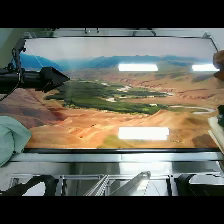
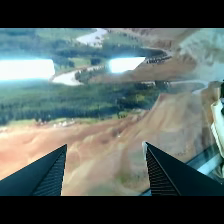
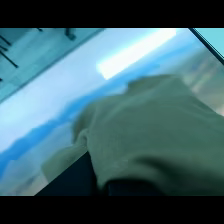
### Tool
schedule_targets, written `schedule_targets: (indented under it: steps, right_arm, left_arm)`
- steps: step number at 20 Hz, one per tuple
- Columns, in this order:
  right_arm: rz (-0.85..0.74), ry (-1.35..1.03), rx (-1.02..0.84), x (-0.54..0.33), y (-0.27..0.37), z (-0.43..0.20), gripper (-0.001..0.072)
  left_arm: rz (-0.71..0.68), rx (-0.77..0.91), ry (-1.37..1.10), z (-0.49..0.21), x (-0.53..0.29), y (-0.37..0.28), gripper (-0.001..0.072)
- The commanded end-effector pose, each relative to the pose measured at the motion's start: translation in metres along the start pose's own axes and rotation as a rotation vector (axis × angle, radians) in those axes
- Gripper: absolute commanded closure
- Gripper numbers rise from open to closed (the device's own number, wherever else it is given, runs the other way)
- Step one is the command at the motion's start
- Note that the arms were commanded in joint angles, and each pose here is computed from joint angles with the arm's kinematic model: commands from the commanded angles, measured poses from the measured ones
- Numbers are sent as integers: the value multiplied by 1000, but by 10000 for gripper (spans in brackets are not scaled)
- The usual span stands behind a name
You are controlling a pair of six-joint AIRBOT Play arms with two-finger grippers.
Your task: Fold the shirts.
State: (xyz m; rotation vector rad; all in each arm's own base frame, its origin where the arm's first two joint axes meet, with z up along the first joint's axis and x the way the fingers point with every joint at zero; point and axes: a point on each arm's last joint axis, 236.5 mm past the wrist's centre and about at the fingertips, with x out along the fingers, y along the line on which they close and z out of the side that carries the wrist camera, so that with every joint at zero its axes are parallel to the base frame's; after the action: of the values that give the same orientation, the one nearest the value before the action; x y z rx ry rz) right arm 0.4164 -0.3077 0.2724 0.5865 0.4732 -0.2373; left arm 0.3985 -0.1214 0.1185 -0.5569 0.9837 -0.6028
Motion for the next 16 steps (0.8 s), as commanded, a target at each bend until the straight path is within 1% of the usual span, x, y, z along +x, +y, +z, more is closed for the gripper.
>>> schedule_targets:
  steps: [1, 3, 4, 6, 8, 10, 13, 16]
  right_arm:
    - [-303, 186, 101, -19, -84, -49, 696]
    - [-504, 325, 186, -42, -135, -91, 696]
    - [-556, 392, 239, -52, -149, -113, 696]
    - [-584, 480, 337, -71, -160, -145, 696]
    - [-601, 514, 357, -94, -160, -157, 696]
    - [-663, 519, 384, -125, -165, -162, 695]
    - [-826, 554, 467, -170, -187, -180, 694]
    - [-957, 660, 609, -203, -210, -227, 694]
  left_arm:
    - [-7, 1, 19, -5, 0, -2, 184]
    - [-15, 1, 42, -10, 0, -3, 184]
    - [-20, 1, 54, -13, 0, -5, 184]
    - [-26, 1, 70, -17, 0, -6, 184]
    - [-27, 0, 73, -17, 0, -6, 185]
    - [-27, 1, 73, -17, 0, -6, 184]
    - [-30, 30, 78, -19, 0, -7, 185]
    - [-38, 35, 97, -23, -1, -8, 184]
